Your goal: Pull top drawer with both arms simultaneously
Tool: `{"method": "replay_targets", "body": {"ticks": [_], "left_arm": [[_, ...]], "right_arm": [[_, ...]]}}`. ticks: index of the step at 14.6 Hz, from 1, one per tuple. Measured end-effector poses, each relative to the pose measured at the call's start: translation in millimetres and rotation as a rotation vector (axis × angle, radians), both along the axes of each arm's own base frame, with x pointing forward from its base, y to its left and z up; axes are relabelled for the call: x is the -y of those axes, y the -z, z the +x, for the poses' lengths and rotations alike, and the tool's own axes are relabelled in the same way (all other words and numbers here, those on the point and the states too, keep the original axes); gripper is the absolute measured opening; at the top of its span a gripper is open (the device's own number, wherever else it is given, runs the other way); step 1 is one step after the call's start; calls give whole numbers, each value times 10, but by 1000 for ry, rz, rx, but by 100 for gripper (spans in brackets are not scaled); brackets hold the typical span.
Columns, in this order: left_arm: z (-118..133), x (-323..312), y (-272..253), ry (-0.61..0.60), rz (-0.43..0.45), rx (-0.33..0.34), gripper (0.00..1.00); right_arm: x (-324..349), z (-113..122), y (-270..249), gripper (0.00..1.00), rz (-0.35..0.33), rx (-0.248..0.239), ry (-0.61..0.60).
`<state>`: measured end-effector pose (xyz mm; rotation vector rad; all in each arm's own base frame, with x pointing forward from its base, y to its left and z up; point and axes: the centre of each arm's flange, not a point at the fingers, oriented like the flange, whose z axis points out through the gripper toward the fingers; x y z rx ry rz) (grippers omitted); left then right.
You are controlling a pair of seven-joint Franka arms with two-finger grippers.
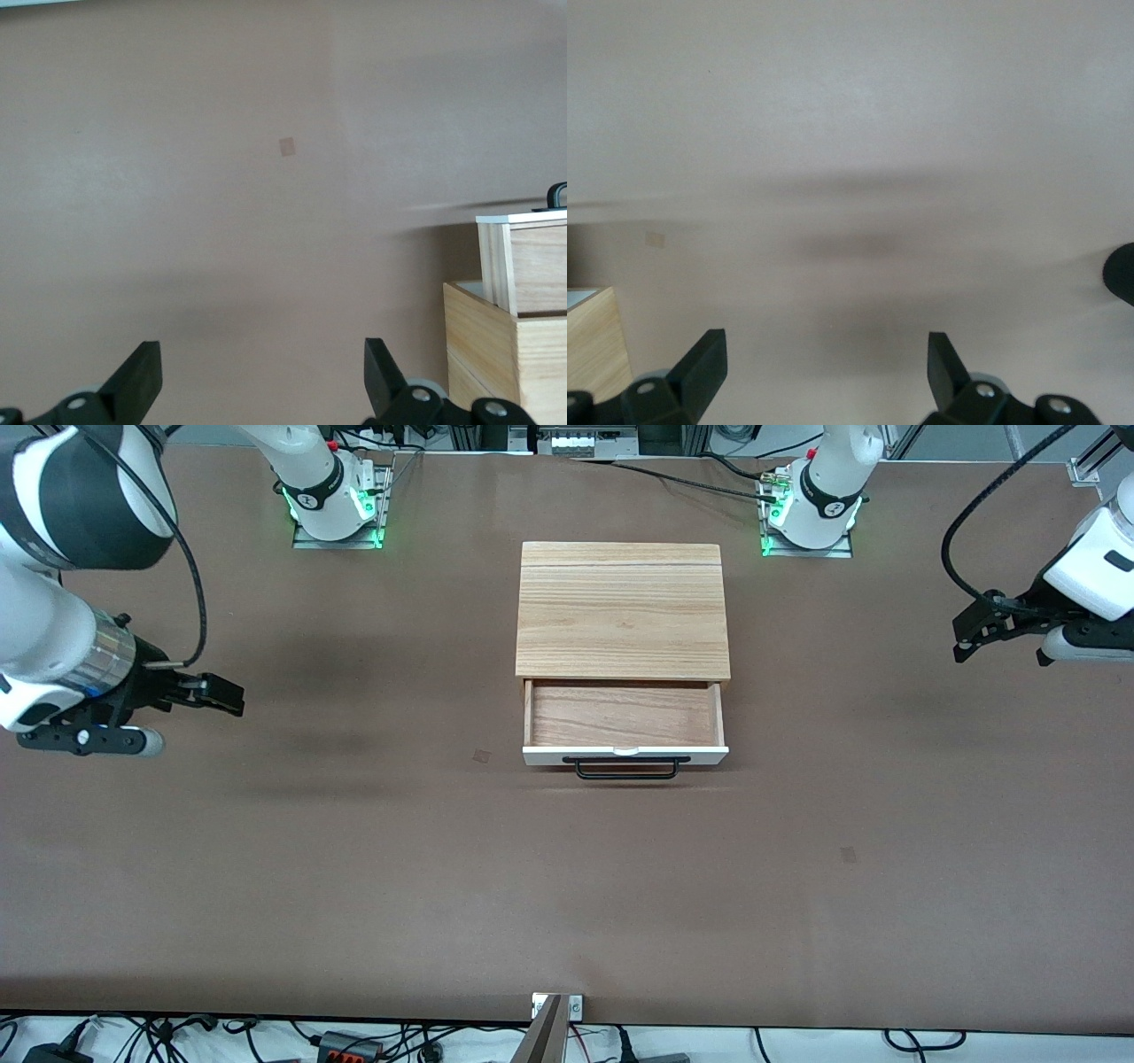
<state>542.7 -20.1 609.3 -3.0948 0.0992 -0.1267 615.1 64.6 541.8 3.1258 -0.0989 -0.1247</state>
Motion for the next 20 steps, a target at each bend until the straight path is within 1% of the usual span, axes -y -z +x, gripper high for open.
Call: {"method": "replay_targets", "body": {"ticks": [2, 5, 7, 9, 12, 15, 20], "left_arm": [[-1, 14, 2, 2, 0, -1, 100], [-2, 16, 1, 0, 0, -1, 100], [-13, 13, 12, -3, 0, -12, 100], [-27, 25, 21, -8, -13, -25, 100], [-50, 28, 37, -14, -30, -47, 100], [-51, 0, 17, -19, -32, -47, 100], [-7, -11, -26, -22, -31, -51, 100]], "right_arm": [[173, -67, -62, 100, 5, 4, 21], [289, -103, -115, 100, 17, 20, -23], [257, -141, -210, 100, 23, 36, -36], [201, -216, -316, 100, 23, 48, -3], [151, -363, -334, 100, 22, 39, 16], [162, -473, -318, 100, 19, 28, 18], [172, -518, -309, 100, 16, 23, 19]]}}
